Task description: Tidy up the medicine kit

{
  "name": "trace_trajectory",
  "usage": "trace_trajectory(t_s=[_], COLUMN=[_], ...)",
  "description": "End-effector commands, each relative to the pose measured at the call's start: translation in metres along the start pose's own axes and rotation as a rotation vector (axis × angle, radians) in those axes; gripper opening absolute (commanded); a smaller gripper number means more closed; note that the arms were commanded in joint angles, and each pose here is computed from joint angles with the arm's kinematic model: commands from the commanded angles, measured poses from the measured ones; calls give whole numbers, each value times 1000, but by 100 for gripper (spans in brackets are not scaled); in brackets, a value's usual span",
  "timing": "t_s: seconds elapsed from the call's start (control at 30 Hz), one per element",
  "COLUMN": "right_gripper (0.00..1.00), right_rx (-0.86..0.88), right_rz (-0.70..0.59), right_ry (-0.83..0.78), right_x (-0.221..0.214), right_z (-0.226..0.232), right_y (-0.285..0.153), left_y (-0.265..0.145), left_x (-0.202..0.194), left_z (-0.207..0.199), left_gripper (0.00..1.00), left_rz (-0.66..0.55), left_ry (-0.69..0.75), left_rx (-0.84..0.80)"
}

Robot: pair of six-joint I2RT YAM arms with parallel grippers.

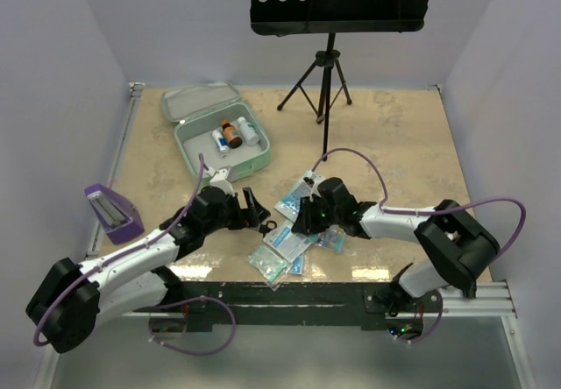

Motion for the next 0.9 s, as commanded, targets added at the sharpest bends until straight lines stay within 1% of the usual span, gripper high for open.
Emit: trace_trajectory(t_s=[0.0, 0.07, 0.13, 0.3, 0.47, 0.57, 0.67, 0.73, 0.8, 0.87], right_gripper=[21, 13, 1, 0, 0, 0, 0, 0, 0, 0], right_rx=[45, 59, 70, 127, 167, 168, 143, 131, 134, 135], right_rz=[7, 9, 2, -51, -156, -229, -283, -330, -375, -396], right_ry=[-17, -20, -23, -38, -65, -81, -70, -48, -27, -10], right_x=[5, 6, 10, 34, 78, 107, 126, 136, 146, 152], right_z=[9, 12, 15, 33, 58, 70, 68, 64, 62, 61], right_y=[0, -1, -2, -17, -44, -60, -68, -73, -78, -79], left_y=[1, 1, 2, -1, -10, -18, -29, -37, -42, -44], left_x=[1, 1, 1, 8, 27, 48, 61, 68, 71, 72], left_z=[-3, -2, -2, -10, -28, -40, -52, -60, -65, -69], left_gripper=[91, 91, 91, 91, 91, 90, 90, 93, 100, 100], left_rz=[-12, -10, -10, -30, -90, -193, -284, -326, -332, -321], left_ry=[7, 7, 8, 13, 18, -11, -28, -38, -46, -42], left_rx=[-22, -21, -21, -33, -68, -85, -159, -207, -222, -227])
Point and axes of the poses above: each gripper's point midway between its finger pads, its own y axis out along the fingers, its own z axis along the line the jaws close on, x = y × z, the point moved 4 cm from there along -y, back along the fingers, and after that the axes turned 13 degrees about -y, right-handed, at the moved point
